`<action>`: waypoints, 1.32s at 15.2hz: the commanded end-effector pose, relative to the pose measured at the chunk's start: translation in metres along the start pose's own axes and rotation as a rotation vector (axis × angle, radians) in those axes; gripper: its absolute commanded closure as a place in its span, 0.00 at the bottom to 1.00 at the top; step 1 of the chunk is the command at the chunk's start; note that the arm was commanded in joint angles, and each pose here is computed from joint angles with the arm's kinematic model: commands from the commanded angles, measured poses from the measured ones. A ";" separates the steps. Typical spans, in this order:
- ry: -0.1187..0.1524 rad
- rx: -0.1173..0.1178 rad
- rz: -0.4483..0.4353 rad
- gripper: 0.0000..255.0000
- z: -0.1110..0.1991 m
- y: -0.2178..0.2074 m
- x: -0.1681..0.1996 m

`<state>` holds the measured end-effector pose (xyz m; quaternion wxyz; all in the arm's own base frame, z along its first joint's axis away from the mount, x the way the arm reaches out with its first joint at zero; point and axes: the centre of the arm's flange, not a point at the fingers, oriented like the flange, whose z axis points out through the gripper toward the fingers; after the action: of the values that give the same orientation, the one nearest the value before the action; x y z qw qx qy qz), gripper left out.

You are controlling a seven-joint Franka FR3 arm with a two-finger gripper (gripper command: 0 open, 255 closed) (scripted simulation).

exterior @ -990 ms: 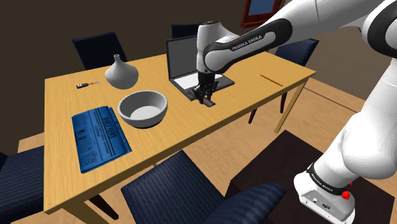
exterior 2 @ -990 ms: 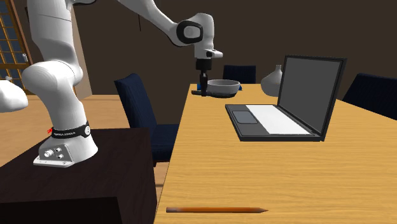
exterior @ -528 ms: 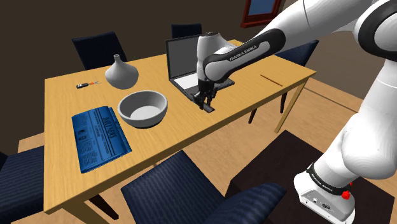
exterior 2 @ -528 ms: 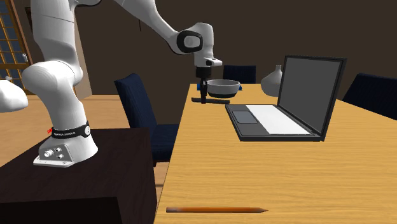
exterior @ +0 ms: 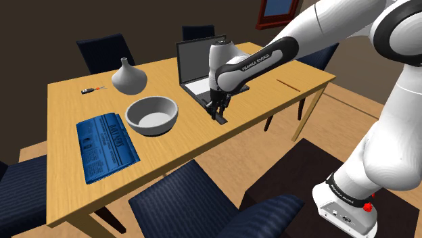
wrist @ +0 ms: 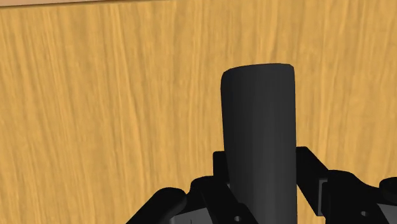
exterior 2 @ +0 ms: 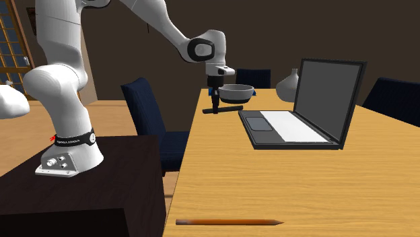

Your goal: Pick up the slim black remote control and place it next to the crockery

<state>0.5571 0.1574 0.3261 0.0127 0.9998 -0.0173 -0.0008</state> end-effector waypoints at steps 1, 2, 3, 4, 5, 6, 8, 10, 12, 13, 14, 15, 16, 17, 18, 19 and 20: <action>-0.001 0.000 -0.001 1.00 0.001 0.000 0.000; -0.001 0.000 -0.001 1.00 0.001 0.000 0.000; -0.001 0.000 -0.001 0.00 0.001 0.000 0.000; -0.001 0.000 -0.001 0.00 0.001 0.000 0.000; -0.001 0.000 -0.001 0.00 0.001 0.000 0.000; -0.001 0.000 -0.001 0.00 0.001 0.000 0.000; -0.001 0.000 -0.001 0.00 0.001 0.000 0.000; -0.001 0.000 -0.001 0.00 -0.026 0.000 0.000; -0.001 0.000 -0.001 0.00 -0.049 0.000 0.000; -0.001 0.000 -0.001 0.00 -0.049 0.000 0.000; -0.001 0.000 -0.001 0.00 -0.049 0.000 0.000; -0.001 0.000 -0.001 0.00 -0.049 0.000 0.000; -0.001 0.000 -0.001 0.00 -0.049 0.000 0.000; -0.001 0.000 -0.001 0.00 -0.049 0.000 0.000; -0.001 0.000 -0.001 0.00 -0.049 0.000 0.000; -0.001 0.000 -0.001 0.00 -0.049 0.000 0.000; -0.001 0.000 -0.001 0.00 -0.049 0.000 0.000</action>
<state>0.5569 0.1589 0.3754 0.0128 0.9998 -0.0170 -0.0014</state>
